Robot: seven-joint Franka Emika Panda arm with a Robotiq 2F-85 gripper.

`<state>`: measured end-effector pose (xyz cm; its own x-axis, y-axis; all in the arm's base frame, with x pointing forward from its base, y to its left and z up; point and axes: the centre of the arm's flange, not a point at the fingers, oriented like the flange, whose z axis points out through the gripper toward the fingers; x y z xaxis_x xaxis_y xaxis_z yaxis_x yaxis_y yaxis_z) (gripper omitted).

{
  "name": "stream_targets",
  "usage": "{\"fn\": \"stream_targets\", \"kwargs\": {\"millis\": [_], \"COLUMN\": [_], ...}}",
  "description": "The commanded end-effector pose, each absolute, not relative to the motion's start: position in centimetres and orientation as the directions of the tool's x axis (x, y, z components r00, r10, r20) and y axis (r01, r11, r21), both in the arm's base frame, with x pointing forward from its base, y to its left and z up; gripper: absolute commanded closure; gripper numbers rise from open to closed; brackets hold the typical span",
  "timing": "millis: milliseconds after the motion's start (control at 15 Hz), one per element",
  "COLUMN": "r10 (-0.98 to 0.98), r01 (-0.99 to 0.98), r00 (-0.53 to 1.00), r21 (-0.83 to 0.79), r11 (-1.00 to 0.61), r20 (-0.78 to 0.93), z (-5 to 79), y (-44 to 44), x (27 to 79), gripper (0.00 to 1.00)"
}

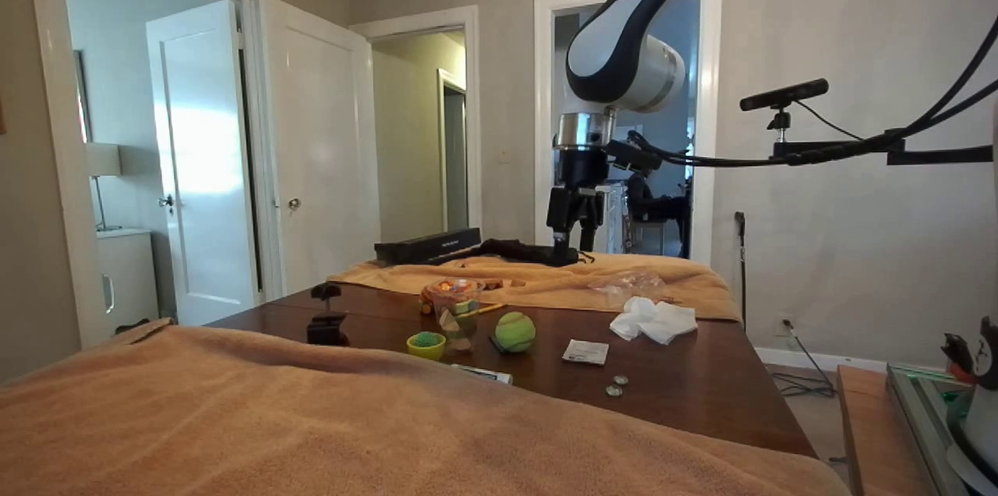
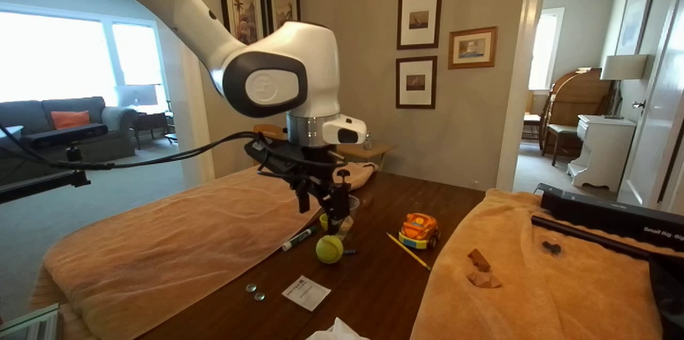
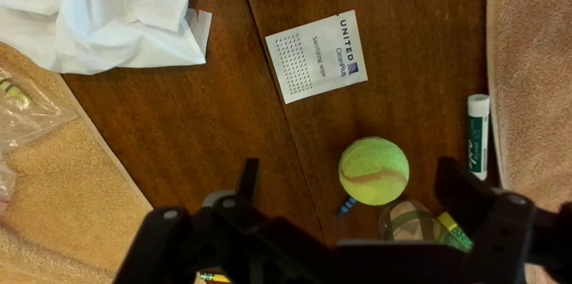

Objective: Move the green ball to the right

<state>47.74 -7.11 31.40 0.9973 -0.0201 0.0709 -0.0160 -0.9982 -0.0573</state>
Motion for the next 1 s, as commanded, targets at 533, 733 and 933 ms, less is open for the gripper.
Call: {"fn": "stream_targets", "kwargs": {"millis": [533, 733, 933], "r10": [0.02, 0.066, 0.102], "r01": [0.03, 0.082, 0.121], "r00": [0.986, 0.977, 0.972], "r21": [-0.057, -0.071, -0.079], "r11": [-0.998, -0.994, -0.99], "r20": [0.166, 0.204, 0.212], "z": [23.5, 22.2, 21.1], "y": [-5.2, -3.3, -2.2], "x": [50.6, 51.2, 51.9], "gripper": [0.0, 0.0, 0.0]}}
